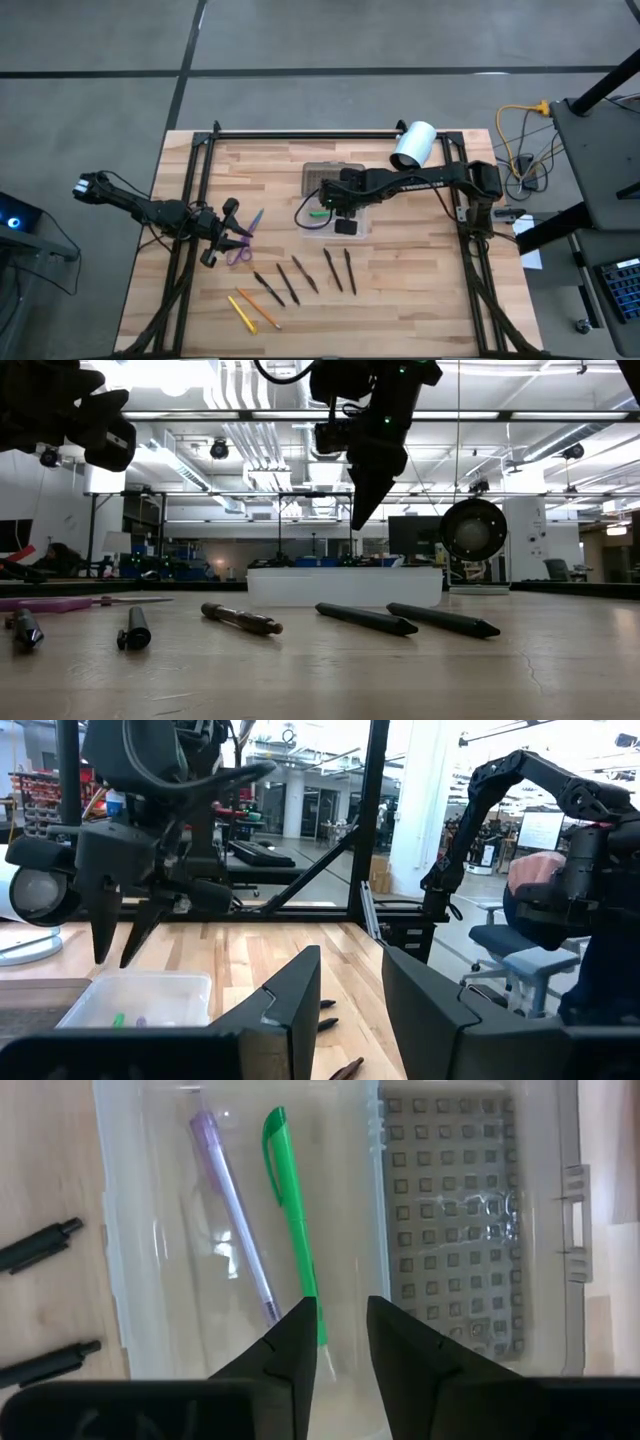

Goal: Pick & place school supplies into a supply box
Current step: Put the black pen into the white and black supply box

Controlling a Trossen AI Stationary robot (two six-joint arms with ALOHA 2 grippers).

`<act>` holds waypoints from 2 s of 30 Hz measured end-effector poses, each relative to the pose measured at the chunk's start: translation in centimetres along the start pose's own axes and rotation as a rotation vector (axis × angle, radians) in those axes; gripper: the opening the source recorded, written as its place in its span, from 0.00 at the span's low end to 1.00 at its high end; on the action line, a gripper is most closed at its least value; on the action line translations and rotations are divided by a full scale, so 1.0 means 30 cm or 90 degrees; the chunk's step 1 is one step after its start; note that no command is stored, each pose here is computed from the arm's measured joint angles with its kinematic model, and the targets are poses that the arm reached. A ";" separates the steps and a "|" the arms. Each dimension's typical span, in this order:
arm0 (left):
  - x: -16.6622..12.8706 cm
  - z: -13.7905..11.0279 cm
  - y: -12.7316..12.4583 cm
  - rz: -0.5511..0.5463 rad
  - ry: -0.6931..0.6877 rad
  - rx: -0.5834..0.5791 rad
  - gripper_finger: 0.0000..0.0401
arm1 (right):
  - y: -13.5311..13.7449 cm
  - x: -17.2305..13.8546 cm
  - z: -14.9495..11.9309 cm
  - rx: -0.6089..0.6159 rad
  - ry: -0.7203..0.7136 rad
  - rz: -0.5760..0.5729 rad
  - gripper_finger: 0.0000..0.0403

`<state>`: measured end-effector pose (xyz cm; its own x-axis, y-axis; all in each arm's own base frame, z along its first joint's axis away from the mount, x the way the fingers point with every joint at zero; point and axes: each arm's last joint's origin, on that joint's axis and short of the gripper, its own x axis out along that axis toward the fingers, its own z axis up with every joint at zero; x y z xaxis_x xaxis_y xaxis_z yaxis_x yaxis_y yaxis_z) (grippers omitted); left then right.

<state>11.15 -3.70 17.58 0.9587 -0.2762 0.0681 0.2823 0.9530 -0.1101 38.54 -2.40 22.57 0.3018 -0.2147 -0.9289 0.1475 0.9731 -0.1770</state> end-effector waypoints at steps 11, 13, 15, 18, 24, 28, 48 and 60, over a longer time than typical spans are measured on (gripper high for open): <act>0.000 0.000 0.000 0.000 0.000 0.000 0.24 | 0.001 -0.004 0.011 -0.023 -0.023 0.001 0.17; 0.000 0.000 0.000 0.000 0.000 0.000 0.24 | 0.001 -0.004 0.011 -0.006 -0.023 0.001 0.17; 0.000 0.000 0.000 0.000 0.000 0.000 0.24 | 0.001 -0.004 0.011 0.021 -0.024 0.001 0.17; 0.000 0.000 0.000 0.000 0.000 0.000 0.24 | 0.002 -0.004 0.011 0.078 -0.023 0.003 0.17; 0.000 0.000 0.000 0.000 0.000 0.000 0.24 | 0.002 -0.004 0.010 0.151 -0.021 0.004 0.17; 0.000 0.000 0.000 0.000 0.000 0.000 0.24 | 0.004 -0.004 0.010 0.195 -0.018 0.020 0.17; 0.000 0.000 0.000 0.000 0.000 0.000 0.24 | 0.045 -0.012 0.009 0.250 0.013 0.157 0.17; 0.000 0.000 0.000 0.000 0.000 0.000 0.24 | 0.077 -0.019 0.006 0.278 0.025 0.180 0.17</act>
<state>11.15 -3.70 17.57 0.9586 -0.2764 0.0681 0.2826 0.9529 -0.1101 38.89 -0.04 22.74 0.3519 0.0630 -0.9339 0.4468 0.8654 0.2267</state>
